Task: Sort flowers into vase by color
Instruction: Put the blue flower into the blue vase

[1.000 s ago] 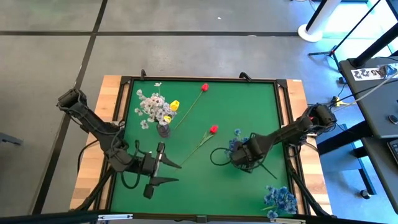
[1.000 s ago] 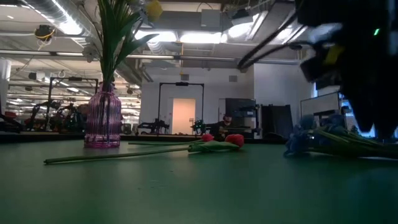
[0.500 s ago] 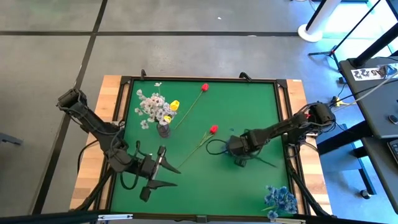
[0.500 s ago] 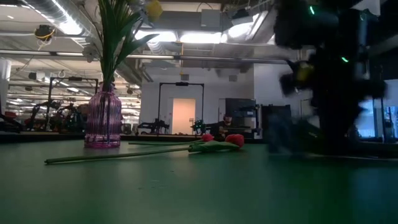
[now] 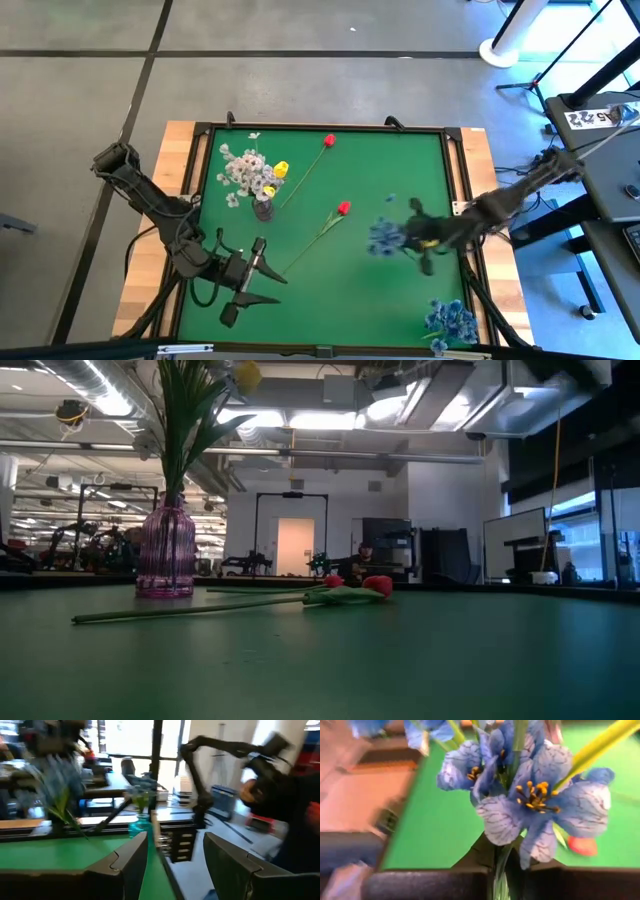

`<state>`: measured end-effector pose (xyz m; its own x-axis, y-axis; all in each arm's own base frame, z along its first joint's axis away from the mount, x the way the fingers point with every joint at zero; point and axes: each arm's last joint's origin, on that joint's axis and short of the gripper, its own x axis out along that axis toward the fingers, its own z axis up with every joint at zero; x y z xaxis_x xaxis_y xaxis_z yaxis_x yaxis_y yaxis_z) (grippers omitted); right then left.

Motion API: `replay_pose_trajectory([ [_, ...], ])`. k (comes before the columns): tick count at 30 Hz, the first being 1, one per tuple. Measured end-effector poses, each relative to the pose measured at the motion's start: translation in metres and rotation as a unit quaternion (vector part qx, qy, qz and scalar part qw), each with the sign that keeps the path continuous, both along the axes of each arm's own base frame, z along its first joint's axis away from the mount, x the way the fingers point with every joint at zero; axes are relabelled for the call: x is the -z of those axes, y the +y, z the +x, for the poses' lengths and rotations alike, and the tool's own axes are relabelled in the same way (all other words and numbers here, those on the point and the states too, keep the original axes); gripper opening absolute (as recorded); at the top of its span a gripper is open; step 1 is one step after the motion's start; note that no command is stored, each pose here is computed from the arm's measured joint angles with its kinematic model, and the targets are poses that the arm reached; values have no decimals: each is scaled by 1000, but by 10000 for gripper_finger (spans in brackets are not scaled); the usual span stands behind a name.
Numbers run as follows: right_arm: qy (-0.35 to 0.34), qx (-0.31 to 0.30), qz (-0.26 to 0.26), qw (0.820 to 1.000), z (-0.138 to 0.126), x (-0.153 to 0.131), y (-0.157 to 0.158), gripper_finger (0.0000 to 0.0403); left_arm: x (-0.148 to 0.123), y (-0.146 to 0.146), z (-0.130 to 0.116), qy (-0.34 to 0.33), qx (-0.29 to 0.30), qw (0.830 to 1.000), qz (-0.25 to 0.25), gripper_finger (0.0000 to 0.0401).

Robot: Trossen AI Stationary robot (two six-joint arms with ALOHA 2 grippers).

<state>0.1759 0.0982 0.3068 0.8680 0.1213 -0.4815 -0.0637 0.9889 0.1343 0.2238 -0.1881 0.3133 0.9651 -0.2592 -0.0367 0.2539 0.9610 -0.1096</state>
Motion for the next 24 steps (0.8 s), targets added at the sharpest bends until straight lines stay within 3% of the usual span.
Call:
replay_pose_trajectory([
  [5,-125,-91,31,987,-49,-21,-8,10,0,-3,-1,1,66,998,1,188],
  [9,-206,-165,63,962,-82,-26,-20,12,-4,-1,1,-17,56,998,-11,188],
  [11,-250,-221,85,939,-94,-26,-24,13,-9,2,4,-36,50,998,-25,188],
  [14,-322,-331,128,878,-111,-24,-28,8,-14,6,7,-62,40,997,-26,188],
  [17,-373,-394,162,824,-124,-17,-33,8,-18,11,10,-86,30,996,-23,188],
  [19,-377,-412,170,812,-127,-7,-33,9,-21,14,12,-104,33,994,-23,188],
  [23,-363,-429,179,807,-126,6,-28,10,-26,20,15,-126,30,991,-29,188],
  [24,-369,-439,188,798,-126,8,-26,9,-27,22,16,-129,28,991,-33,188],
])
